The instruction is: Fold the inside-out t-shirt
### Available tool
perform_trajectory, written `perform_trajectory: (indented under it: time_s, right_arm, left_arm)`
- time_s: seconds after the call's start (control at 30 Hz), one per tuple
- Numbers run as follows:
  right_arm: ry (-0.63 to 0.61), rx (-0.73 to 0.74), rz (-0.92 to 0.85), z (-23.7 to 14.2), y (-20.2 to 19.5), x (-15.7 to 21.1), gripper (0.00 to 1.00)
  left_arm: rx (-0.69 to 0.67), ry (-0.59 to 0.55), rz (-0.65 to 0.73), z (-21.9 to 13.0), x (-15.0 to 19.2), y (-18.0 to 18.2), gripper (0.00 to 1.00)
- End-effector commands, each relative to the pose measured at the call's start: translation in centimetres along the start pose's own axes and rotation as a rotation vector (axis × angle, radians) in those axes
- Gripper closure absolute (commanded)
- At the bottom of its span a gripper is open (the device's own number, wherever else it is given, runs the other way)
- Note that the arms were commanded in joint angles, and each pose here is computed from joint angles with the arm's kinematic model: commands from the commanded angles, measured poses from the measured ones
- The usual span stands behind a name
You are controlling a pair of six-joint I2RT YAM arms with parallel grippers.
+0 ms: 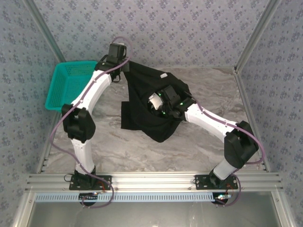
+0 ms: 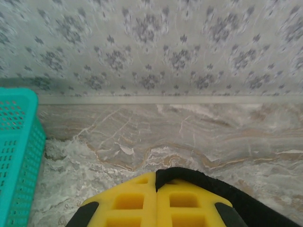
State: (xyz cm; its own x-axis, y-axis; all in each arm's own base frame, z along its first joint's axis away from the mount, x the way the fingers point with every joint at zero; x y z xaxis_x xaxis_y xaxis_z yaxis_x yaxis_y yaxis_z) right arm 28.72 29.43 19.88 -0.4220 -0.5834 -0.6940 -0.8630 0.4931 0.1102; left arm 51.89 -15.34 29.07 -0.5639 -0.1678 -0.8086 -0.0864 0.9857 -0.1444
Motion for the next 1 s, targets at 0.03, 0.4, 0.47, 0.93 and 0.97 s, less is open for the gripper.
perform_trajectory:
  time_s: [0.03, 0.4, 0.47, 0.93, 0.97]
  right_arm:
    - [0.021, 0.055, -0.055, -2.0, -0.9, 0.0, 1.0]
    - [-0.01, 0.15, -0.047, -4.8, -1.4, 1.4, 1.0]
    - [-0.081, 0.127, -0.036, -5.9, -1.3, 0.2, 1.0]
    - [-0.487, 0.361, 0.207, -11.3, -5.9, -6.4, 1.0]
    - [-0.531, 0.347, 0.215, -11.8, -5.9, -7.0, 1.0]
  left_arm:
    - [-0.141, 0.051, -0.061, 1.7, -0.3, 5.5, 1.0]
    - [-0.242, 0.083, -0.116, 2.3, 0.1, 11.0, 1.0]
    - [-0.231, 0.098, -0.094, 2.8, 1.1, 10.2, 1.0]
    - [0.32, 0.167, -0.157, 0.6, 9.7, 0.8, 1.0]
    - [0.339, 0.152, -0.166, 0.0, 9.9, 0.8, 1.0]
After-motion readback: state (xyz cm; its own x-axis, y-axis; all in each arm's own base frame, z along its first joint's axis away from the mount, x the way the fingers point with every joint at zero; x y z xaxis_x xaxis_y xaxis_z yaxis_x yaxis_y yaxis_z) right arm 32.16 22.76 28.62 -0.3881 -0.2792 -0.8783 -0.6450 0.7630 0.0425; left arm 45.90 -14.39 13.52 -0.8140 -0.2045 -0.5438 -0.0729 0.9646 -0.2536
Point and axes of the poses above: each hand's point on the last joint's axis, 136 mm out from that joint toward the fingers, its own z axis out along the fingers, its own y axis along the line the jaws close on, x = y × z, the point moved 4 cm from there along -z, back along the fingers, and after that the axes turned 9 degrees about -z, right-handed, at the moved point
